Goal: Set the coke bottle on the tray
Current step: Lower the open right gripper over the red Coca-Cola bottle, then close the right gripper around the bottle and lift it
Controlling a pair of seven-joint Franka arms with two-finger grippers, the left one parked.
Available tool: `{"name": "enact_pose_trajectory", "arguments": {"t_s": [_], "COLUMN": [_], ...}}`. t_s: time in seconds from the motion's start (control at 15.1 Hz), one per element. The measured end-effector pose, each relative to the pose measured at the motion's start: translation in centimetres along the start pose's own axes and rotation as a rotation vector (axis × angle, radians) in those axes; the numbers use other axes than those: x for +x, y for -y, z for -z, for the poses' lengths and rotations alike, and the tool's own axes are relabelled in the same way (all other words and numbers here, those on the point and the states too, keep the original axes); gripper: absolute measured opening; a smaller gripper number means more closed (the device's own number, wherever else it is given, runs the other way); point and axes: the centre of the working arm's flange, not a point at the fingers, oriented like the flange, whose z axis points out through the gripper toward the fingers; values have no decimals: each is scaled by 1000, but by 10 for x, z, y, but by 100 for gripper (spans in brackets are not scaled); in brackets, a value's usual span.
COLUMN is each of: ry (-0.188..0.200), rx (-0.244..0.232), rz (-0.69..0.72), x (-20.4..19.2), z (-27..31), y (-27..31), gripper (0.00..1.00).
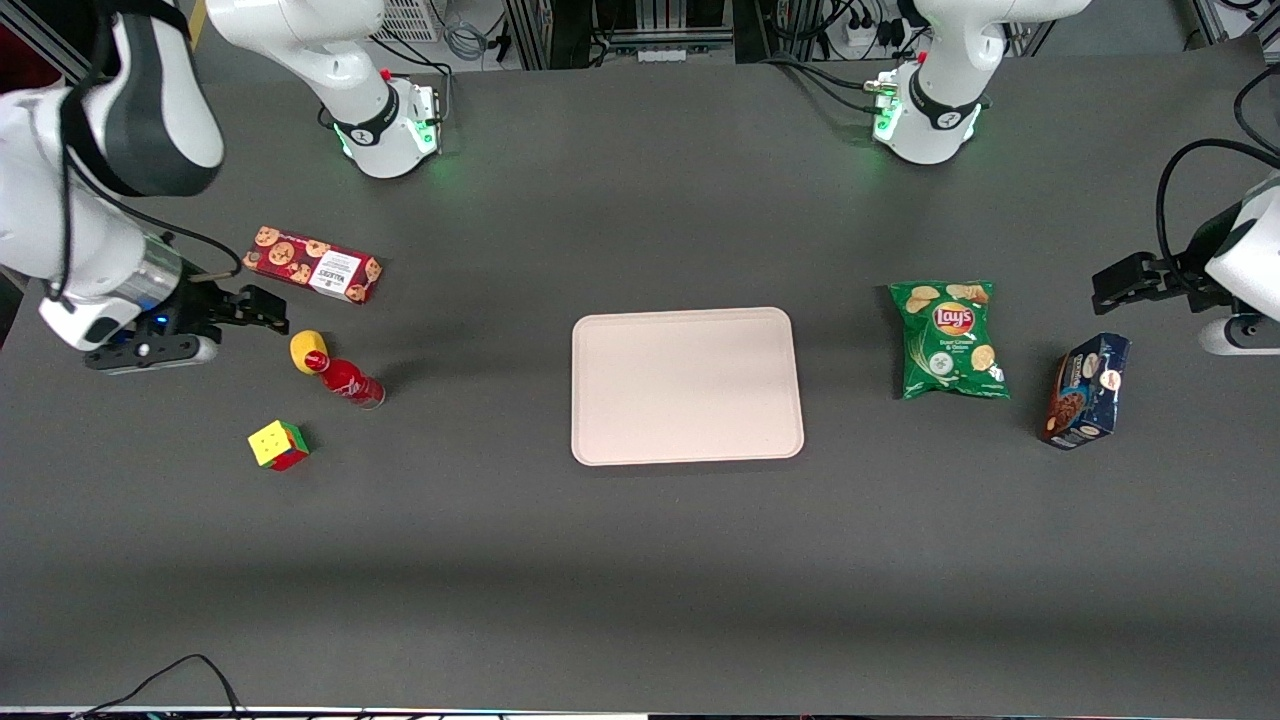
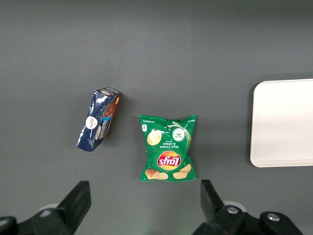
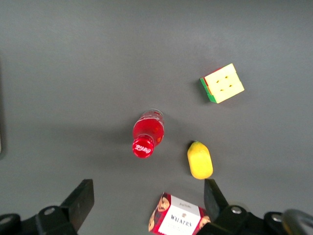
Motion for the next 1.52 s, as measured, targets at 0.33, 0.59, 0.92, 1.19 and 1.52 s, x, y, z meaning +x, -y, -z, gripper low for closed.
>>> {"name": "enact_pose_trajectory", "arguments": {"t_s": [0.33,0.59,0.92,1.19,1.52], "ry": [-28,-58,-41,-42,-43], "rx": [-14,-22,-22,-22,-22], "rz": [8,15,36,39,40], "x": [-5,-3,-1,0,0], "z": [-59,-110,-134,-133,-133], "y": [1,3,14,16,16], "gripper": [100,100,100,95,42]}}
